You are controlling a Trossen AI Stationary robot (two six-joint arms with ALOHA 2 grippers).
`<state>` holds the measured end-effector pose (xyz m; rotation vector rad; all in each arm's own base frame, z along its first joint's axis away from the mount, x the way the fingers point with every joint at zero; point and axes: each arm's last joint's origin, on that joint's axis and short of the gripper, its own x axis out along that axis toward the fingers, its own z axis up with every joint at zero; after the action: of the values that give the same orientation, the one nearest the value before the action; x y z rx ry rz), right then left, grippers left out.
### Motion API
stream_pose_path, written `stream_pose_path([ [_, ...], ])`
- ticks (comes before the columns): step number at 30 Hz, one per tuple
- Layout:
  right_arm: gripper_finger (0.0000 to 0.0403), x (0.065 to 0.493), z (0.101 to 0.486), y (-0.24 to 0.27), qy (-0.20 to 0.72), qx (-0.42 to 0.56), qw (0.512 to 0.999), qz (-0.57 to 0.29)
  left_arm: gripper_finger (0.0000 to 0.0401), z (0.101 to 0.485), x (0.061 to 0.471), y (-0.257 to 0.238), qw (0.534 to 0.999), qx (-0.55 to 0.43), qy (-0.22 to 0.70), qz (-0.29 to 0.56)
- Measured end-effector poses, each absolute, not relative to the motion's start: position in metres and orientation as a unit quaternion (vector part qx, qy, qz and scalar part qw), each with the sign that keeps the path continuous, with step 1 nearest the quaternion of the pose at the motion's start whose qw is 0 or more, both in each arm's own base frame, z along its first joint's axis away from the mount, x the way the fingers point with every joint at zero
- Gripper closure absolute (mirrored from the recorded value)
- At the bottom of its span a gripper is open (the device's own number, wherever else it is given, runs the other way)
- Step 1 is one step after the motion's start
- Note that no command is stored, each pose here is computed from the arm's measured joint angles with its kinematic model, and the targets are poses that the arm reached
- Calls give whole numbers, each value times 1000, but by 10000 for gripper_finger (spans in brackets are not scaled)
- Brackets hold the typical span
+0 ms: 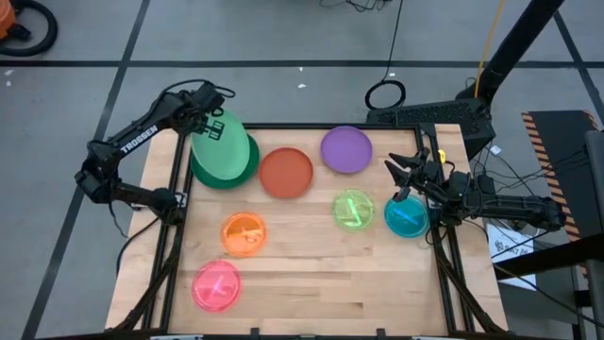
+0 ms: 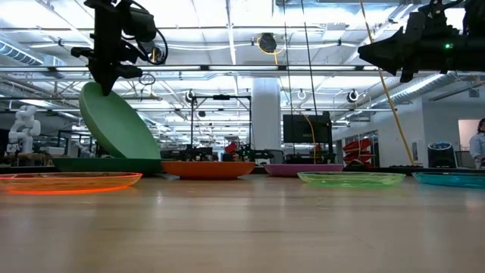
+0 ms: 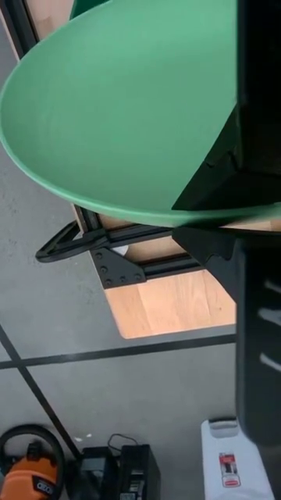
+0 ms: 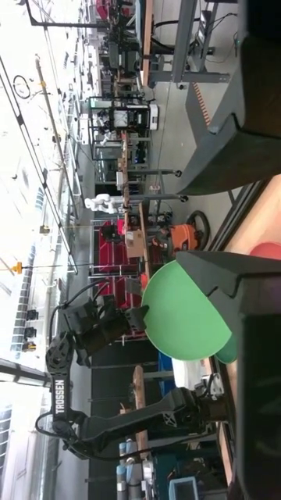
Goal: Stack plastic plates
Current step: Stack the light green plate on top of the dark green plate, then stack the orange plate on top of the light green plate
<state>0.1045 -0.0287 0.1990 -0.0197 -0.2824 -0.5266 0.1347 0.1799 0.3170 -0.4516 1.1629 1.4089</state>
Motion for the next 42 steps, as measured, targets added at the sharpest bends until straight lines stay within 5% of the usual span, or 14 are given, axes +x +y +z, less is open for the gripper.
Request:
stream_pose_path([
  [9, 284, 105, 199, -29, -137, -11, 956, -260, 320, 317, 135, 180, 588, -195, 498, 606],
  [26, 284, 105, 199, -29, -136, -14, 956, -260, 318, 317, 135, 179, 595, -207, 497, 596],
  [42, 284, 104, 198, -29, -139, 8, 953, -268, 318, 321, 216, 116, 787, -82, 472, 389],
])
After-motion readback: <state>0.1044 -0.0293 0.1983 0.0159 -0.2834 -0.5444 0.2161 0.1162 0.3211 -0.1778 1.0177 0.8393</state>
